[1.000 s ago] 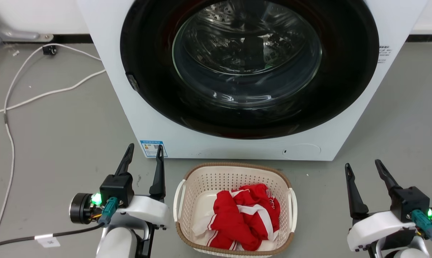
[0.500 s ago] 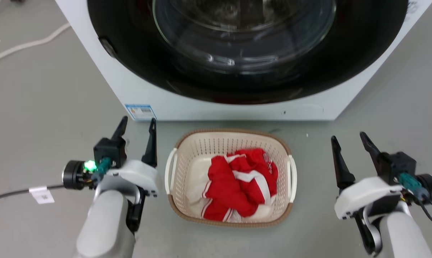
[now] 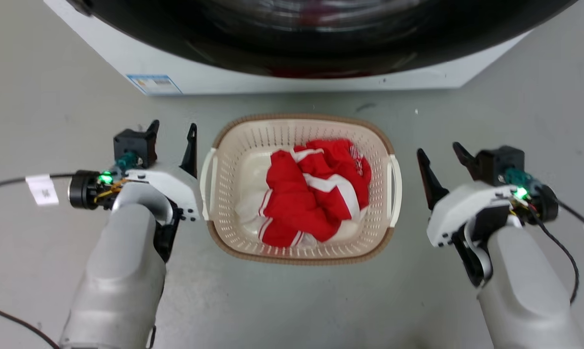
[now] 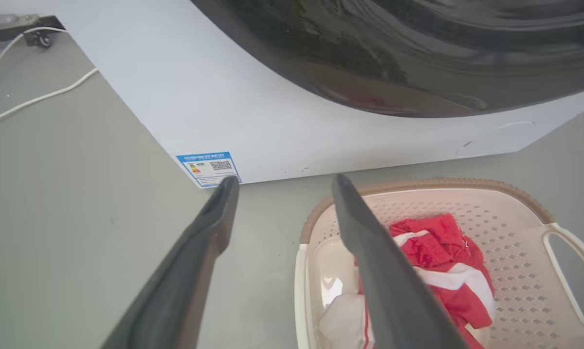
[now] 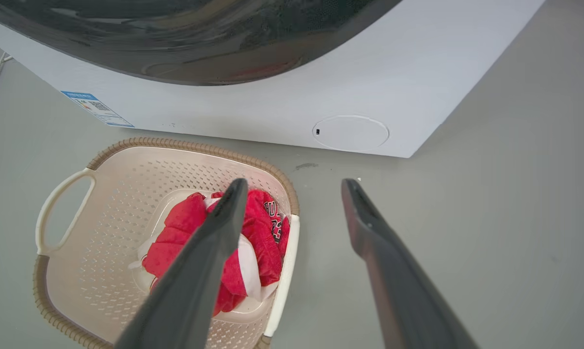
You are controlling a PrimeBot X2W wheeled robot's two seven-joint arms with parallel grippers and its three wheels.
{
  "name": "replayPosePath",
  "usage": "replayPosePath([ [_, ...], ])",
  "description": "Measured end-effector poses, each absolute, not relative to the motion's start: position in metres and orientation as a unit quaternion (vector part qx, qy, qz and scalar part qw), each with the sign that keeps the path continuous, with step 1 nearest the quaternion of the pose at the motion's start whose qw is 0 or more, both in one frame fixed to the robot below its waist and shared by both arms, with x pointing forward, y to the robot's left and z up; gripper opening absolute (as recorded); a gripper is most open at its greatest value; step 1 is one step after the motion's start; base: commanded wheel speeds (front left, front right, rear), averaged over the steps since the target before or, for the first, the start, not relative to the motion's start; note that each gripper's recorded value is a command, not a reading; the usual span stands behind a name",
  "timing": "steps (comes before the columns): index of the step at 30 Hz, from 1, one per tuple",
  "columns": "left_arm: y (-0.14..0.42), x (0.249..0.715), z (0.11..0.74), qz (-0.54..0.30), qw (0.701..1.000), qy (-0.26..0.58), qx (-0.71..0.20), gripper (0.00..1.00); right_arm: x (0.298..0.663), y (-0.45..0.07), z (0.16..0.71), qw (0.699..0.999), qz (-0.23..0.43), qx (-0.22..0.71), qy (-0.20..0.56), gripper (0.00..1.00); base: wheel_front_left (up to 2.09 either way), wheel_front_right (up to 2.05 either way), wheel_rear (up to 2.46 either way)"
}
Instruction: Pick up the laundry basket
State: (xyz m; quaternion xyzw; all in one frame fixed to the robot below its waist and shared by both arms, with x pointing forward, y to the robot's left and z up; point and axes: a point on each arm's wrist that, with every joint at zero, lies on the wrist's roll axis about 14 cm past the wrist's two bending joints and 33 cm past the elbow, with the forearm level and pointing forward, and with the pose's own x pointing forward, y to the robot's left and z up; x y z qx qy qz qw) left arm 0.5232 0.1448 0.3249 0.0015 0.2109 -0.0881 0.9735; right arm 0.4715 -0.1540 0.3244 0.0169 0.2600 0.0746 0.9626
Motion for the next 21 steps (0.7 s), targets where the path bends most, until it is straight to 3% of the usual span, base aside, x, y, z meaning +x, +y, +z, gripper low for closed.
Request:
replayPosePath([
  [11,0.144,0.523,0.238,-0.11,0.925,0.364,0.01,1.0,0.455,-0.149,0.235,0.898,0.074,0.049,0.431,1.0,0.0,0.0,0.0],
  [21,0.121,0.509,0.188,-0.132,0.864,0.487,-0.009,1.0,0.444,-0.144,0.194,0.844,0.08,0.062,0.527,1.0,0.0,0.0,0.0],
])
